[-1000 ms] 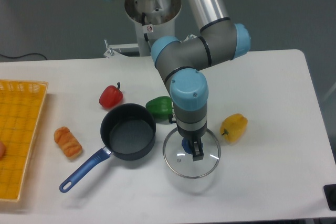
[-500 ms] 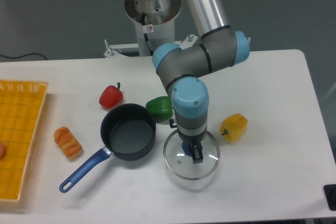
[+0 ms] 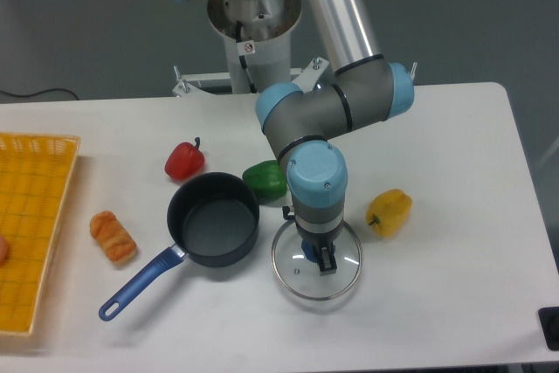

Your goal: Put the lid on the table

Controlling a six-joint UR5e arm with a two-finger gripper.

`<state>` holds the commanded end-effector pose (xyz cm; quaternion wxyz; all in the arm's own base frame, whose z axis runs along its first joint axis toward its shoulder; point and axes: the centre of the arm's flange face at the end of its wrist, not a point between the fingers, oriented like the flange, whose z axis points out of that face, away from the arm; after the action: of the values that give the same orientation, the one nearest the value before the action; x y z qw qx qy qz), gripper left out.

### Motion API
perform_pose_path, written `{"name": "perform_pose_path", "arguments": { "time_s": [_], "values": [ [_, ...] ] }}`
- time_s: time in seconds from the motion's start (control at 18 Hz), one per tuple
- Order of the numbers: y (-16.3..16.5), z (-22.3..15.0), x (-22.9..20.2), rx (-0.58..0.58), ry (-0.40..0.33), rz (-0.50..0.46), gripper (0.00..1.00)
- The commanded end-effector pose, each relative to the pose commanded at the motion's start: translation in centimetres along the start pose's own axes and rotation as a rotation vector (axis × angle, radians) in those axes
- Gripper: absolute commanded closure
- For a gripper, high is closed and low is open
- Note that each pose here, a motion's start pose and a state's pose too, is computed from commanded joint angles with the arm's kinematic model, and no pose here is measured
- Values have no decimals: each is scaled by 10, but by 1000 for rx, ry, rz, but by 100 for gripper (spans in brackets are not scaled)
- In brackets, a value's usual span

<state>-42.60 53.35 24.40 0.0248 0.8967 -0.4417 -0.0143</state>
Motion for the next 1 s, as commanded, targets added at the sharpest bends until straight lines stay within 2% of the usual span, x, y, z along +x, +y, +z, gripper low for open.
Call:
{"name": "perform_pose_path", "arguments": {
  "time_s": [0.33,1.0],
  "values": [
    [0,9,-3,-4,-18,1,35],
    [0,17,-1,-26,1,3,35]
  ]
}}
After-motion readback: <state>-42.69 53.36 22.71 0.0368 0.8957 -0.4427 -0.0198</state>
